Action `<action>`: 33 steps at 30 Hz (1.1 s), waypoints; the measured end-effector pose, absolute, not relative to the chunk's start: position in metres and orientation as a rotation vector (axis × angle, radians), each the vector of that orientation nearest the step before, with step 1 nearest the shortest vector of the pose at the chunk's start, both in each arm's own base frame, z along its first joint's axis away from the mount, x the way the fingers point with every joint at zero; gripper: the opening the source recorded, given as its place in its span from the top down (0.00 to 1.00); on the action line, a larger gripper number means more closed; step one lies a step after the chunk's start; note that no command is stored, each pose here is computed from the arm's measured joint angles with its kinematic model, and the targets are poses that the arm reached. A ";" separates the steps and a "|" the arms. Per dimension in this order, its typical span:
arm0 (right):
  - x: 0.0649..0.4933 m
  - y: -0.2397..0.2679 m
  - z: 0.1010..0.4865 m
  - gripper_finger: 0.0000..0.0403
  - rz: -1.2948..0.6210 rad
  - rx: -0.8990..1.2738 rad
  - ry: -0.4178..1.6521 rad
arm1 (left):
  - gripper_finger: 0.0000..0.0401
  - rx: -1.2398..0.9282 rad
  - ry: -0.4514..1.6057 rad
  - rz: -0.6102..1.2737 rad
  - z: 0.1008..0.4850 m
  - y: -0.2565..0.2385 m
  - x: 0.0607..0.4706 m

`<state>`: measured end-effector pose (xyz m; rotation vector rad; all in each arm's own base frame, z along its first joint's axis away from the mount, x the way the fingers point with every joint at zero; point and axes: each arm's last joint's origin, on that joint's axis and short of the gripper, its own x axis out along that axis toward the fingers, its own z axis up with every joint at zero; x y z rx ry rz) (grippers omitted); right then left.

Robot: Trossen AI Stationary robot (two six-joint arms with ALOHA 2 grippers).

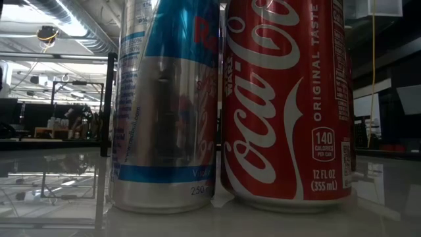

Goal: Place canned beverage on shelf
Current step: Put the top blue soda can on the shelf

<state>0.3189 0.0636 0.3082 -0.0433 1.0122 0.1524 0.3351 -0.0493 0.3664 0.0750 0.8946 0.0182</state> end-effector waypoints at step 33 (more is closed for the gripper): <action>0.319 0.064 0.308 0.17 0.153 -0.044 1.014 | 0.46 -0.001 0.938 0.206 0.368 0.022 0.334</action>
